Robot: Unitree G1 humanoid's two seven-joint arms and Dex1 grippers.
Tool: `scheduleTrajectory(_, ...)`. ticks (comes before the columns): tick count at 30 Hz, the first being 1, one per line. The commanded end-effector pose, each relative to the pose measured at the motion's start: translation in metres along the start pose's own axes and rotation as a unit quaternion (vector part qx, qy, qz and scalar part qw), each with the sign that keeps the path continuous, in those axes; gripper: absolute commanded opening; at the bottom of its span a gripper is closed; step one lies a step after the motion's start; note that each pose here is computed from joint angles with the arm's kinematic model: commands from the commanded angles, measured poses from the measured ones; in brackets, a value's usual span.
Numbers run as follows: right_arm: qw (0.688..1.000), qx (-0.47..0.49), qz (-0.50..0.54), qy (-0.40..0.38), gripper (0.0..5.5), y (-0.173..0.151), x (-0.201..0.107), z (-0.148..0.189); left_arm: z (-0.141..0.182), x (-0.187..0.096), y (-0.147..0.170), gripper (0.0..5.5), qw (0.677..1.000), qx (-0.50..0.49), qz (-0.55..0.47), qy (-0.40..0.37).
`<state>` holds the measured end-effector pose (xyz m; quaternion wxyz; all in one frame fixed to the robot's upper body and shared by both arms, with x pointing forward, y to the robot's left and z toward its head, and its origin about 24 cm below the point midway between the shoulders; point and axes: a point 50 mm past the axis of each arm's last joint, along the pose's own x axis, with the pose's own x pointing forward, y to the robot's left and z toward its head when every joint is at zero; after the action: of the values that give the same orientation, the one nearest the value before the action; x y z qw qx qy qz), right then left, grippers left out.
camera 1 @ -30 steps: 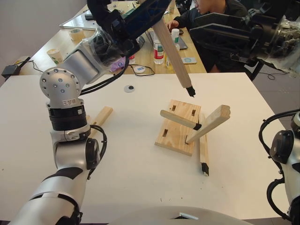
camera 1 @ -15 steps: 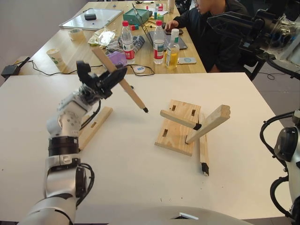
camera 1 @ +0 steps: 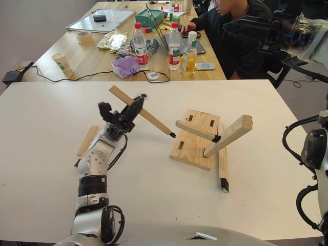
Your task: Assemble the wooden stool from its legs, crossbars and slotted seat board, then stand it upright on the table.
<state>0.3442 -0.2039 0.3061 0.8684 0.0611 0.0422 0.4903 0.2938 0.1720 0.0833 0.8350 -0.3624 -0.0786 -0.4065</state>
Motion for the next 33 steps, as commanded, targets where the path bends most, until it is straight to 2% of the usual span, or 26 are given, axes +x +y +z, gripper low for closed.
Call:
scheduleTrajectory(1, 1.0, -0.01, 0.002, 0.003, 3.62, 0.001, 0.002, 0.004, -0.019, 0.0, 0.003, 2.04, 1.0, -0.008, 0.004, 0.02)
scheduleTrajectory(4, 1.0, -0.012, 0.007, 0.007, 3.62, 0.001, 0.004, 0.004, -0.032, -0.007, 0.01, 2.04, 0.999, -0.006, 0.023, 0.04)
scheduleTrajectory(8, 1.0, -0.015, 0.008, 0.009, 3.62, -0.001, 0.003, 0.005, -0.049, -0.027, 0.015, 2.03, 0.993, 0.023, 0.021, 0.117)
scheduleTrajectory(14, 1.0, -0.012, 0.004, 0.008, 3.62, -0.001, 0.0, 0.0, -0.051, -0.053, 0.014, 2.03, 0.967, 0.068, -0.026, 0.243)
scheduleTrajectory(17, 1.0, -0.011, 0.002, 0.008, 3.62, 0.0, -0.002, -0.002, -0.045, -0.058, 0.011, 2.03, 0.954, 0.089, -0.05, 0.282)
scheduleTrajectory(21, 1.0, -0.007, -0.012, 0.003, 3.62, 0.001, -0.011, -0.009, -0.033, -0.066, 0.002, 2.03, 0.922, 0.125, -0.101, 0.353)
scheduleTrajectory(27, 0.999, 0.004, -0.036, -0.01, 3.62, 0.005, -0.022, -0.022, -0.032, -0.086, -0.015, 2.03, 0.857, 0.122, -0.185, 0.465)
scheduleTrajectory(30, 0.999, 0.009, -0.044, -0.014, 3.62, 0.007, -0.025, -0.027, -0.028, -0.089, -0.014, 2.03, 0.818, 0.153, -0.217, 0.51)
scheduleTrajectory(32, 0.999, 0.011, -0.047, -0.014, 3.62, 0.008, -0.025, -0.03, -0.024, -0.078, -0.006, 2.03, 0.823, 0.187, -0.213, 0.493)
scheduleTrajectory(33, 0.999, 0.012, -0.046, -0.013, 3.62, 0.009, -0.024, -0.032, -0.018, -0.064, -0.003, 2.03, 0.844, 0.199, -0.2, 0.456)
